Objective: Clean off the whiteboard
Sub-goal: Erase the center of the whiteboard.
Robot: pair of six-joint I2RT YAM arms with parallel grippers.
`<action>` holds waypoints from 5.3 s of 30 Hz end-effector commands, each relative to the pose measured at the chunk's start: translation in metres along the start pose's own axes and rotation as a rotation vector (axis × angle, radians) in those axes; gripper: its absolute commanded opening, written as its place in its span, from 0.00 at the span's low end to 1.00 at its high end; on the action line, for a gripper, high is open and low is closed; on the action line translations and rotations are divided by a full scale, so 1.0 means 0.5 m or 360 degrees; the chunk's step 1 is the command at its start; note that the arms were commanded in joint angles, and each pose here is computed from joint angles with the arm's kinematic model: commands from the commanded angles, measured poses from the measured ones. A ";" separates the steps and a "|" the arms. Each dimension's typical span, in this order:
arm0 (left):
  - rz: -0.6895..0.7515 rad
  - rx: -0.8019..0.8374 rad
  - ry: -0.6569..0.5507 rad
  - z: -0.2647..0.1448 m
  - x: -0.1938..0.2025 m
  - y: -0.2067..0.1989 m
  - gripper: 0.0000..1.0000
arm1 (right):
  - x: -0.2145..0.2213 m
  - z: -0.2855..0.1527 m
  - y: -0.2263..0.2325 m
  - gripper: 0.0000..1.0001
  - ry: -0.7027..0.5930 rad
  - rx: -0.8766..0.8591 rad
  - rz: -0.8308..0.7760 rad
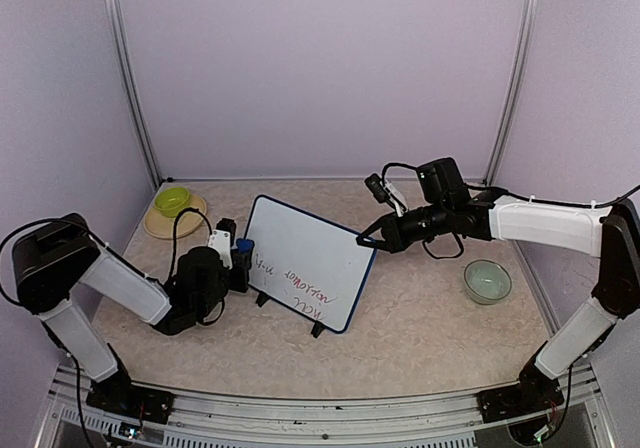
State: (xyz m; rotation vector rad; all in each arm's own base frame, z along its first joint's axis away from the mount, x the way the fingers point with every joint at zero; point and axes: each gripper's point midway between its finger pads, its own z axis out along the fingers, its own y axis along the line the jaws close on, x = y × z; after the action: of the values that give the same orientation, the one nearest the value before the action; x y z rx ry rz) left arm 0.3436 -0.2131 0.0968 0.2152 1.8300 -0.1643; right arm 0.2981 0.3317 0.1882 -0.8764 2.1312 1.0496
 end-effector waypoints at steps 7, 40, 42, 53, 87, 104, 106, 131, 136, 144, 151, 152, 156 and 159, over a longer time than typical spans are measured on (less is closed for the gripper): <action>0.0079 0.0093 0.0141 0.017 -0.053 -0.014 0.14 | 0.044 0.004 -0.007 0.00 0.0117 0.0017 -0.0034; -0.0119 0.0027 0.0468 -0.035 0.077 -0.015 0.12 | 0.035 -0.011 0.005 0.00 0.0080 0.0009 -0.0044; -0.0138 0.0028 0.0435 -0.017 0.053 -0.014 0.12 | 0.037 -0.011 0.005 0.00 0.0082 0.0009 -0.0042; -0.0170 0.0097 0.0339 0.027 -0.022 -0.026 0.12 | 0.038 -0.015 0.007 0.00 0.0078 0.0014 -0.0047; -0.0293 0.0205 0.0257 0.044 -0.074 -0.065 0.13 | 0.043 -0.003 0.000 0.00 0.0102 0.0007 -0.0030; -0.0305 0.0184 0.0549 -0.031 0.103 -0.015 0.12 | 0.046 0.004 -0.002 0.00 0.0117 0.0005 -0.0027; -0.0300 0.0247 0.0544 -0.041 0.101 -0.025 0.12 | 0.047 0.007 -0.004 0.00 0.0122 0.0001 -0.0023; -0.0103 0.0234 0.0441 0.018 0.012 -0.061 0.12 | 0.046 0.017 0.001 0.00 0.0122 -0.0006 -0.0012; -0.0130 0.0197 0.0551 -0.035 0.078 -0.035 0.12 | 0.035 0.032 -0.001 0.00 0.0110 -0.0017 -0.0009; -0.0143 0.0161 0.0611 -0.064 0.119 -0.031 0.12 | 0.014 0.049 -0.002 0.00 0.0098 -0.0031 -0.0022; -0.0102 0.0159 0.0449 -0.011 0.019 -0.039 0.12 | 0.026 0.049 -0.003 0.00 0.0121 -0.0028 -0.0025; -0.0098 0.0169 0.0425 -0.003 0.001 -0.043 0.12 | 0.026 0.047 -0.002 0.00 0.0120 -0.0026 -0.0028; -0.0080 0.0205 0.0351 0.021 -0.055 -0.059 0.12 | 0.028 0.045 -0.001 0.00 0.0118 -0.0025 -0.0029; -0.0083 0.0238 0.0334 0.027 -0.073 -0.072 0.12 | 0.029 0.045 -0.001 0.00 0.0120 -0.0028 -0.0028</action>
State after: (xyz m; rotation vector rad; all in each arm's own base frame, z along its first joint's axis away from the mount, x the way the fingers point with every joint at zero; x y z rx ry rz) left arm 0.3473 -0.2419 0.1144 0.2588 2.0732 -0.3073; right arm 0.3098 0.3452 0.1886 -0.8580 2.1386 1.0767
